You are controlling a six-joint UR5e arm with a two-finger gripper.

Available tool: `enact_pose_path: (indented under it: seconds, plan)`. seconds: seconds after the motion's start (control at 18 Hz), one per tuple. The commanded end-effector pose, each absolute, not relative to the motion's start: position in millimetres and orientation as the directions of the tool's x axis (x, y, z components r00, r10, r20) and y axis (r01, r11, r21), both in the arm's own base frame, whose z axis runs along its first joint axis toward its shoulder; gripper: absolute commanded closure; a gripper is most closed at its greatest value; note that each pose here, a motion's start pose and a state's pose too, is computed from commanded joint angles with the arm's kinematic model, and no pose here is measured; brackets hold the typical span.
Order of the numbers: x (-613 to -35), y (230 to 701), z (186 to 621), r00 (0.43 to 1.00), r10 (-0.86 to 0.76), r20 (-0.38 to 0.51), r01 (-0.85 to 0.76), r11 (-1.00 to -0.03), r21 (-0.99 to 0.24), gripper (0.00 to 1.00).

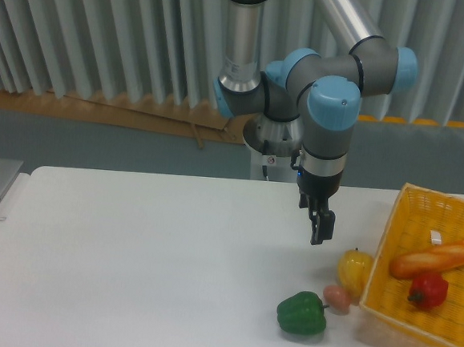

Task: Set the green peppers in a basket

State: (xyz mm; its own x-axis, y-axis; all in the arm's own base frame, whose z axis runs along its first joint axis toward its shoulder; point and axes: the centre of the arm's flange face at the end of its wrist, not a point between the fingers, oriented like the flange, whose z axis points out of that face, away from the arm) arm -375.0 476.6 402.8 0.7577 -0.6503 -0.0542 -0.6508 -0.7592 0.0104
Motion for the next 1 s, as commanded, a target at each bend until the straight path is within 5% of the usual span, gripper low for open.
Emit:
enact_pose_path:
  seconds: [1.0]
  plan:
    - [-376.1, 471.1, 405.4, 0.757, -0.651, -0.054, -0.648, -0.759, 0.061, 0.00]
